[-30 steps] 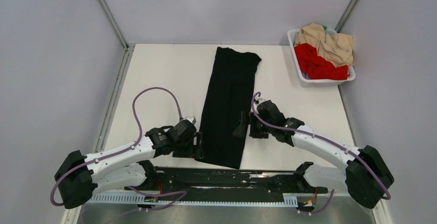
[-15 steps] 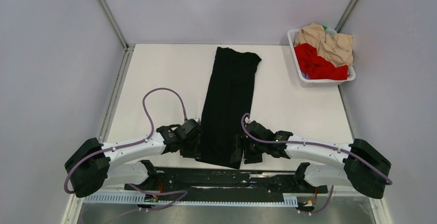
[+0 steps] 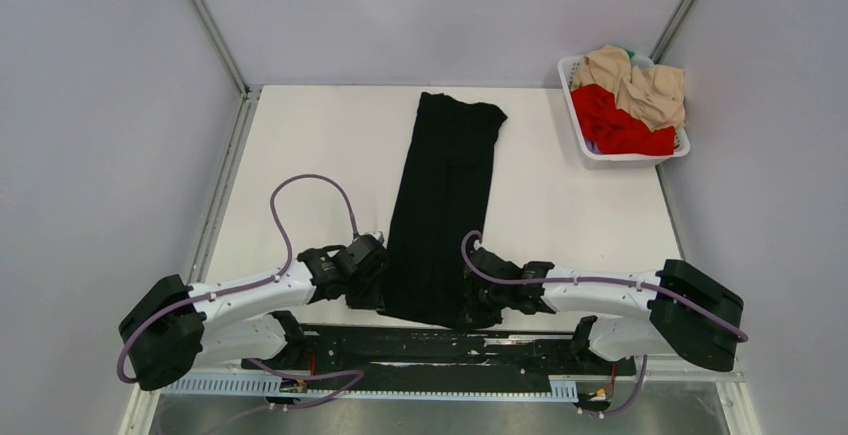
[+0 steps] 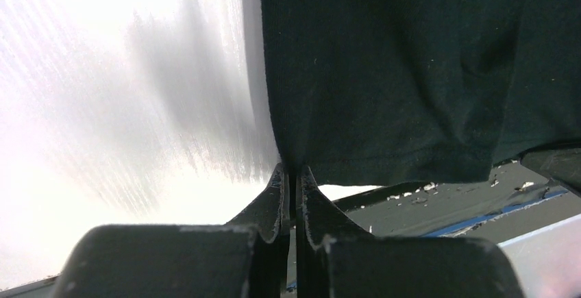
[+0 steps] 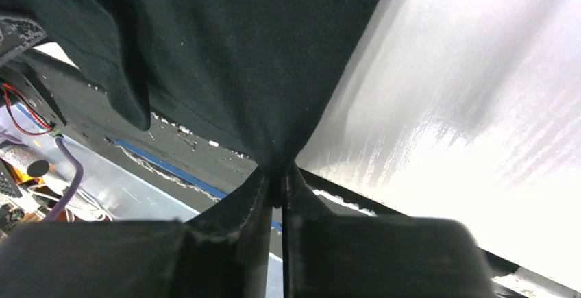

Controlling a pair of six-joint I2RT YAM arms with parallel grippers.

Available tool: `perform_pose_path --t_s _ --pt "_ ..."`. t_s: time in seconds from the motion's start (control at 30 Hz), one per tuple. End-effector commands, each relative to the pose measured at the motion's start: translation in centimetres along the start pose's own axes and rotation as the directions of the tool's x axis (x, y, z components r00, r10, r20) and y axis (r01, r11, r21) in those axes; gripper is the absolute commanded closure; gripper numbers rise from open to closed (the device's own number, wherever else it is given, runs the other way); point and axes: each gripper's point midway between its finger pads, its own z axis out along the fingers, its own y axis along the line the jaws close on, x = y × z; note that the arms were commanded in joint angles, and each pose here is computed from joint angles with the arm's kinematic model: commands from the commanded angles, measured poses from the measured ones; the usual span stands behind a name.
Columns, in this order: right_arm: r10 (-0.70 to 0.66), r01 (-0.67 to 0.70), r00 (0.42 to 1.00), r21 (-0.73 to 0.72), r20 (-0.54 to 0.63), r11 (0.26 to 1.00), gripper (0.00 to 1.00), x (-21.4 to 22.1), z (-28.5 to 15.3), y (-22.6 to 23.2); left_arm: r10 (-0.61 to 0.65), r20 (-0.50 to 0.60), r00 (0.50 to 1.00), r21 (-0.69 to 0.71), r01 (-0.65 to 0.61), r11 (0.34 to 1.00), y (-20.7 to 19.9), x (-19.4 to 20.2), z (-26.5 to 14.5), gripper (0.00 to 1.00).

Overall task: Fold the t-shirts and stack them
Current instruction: Grab the bottom of the folded rectangular tshirt with both arms, then fold the folded rectangular tshirt in 1/3 of the way

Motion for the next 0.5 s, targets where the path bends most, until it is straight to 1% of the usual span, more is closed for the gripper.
perform_pose_path --t_s 0.0,0.03,0.13,0.17,0.23,0.33,0.43,0.47 --pt "0.025 -0.025 1.000 0.029 0.007 0.999 0.97 0.7 -0.3 -1.4 -0.023 -0.018 1.000 -0.014 0.022 1.000 0.9 0.9 -0.3 1.00" --pt "0.016 -0.016 1.000 0.023 0.006 1.000 1.00 0.9 -0.4 -1.5 -0.021 -0.031 0.999 0.000 0.021 1.000 0.7 1.2 -0.4 1.00" --pt "-0.008 0.008 1.000 -0.014 -0.003 1.000 1.00 1.5 -0.9 -1.4 -0.022 -0.049 0.999 0.052 0.024 0.998 0.1 1.7 -1.1 1.00" --pt "-0.016 0.016 1.000 -0.032 0.002 0.999 1.00 1.5 -1.1 -1.2 -0.021 -0.065 0.998 0.067 0.025 0.997 -0.1 2.1 -1.4 1.00" --pt "-0.036 0.038 0.999 -0.084 0.025 0.996 1.00 1.3 -1.6 -0.3 -0.015 -0.063 0.998 0.099 0.021 0.995 -0.5 2.1 -2.1 1.00" --pt "-0.066 0.078 0.995 -0.167 0.076 0.983 1.00 0.7 -2.5 1.2 0.003 -0.036 0.999 0.199 0.004 0.980 -2.2 1.7 -3.6 1.00" --pt "-0.084 0.113 0.988 -0.227 0.133 0.967 1.00 -0.1 -3.7 2.7 0.012 0.023 1.000 0.325 -0.019 0.945 -4.7 0.5 -5.0 1.00" --pt "-0.080 0.116 0.985 -0.242 0.153 0.963 1.00 -0.5 -4.1 3.2 0.015 0.040 0.999 0.347 -0.027 0.938 -5.3 0.1 -5.3 1.00"
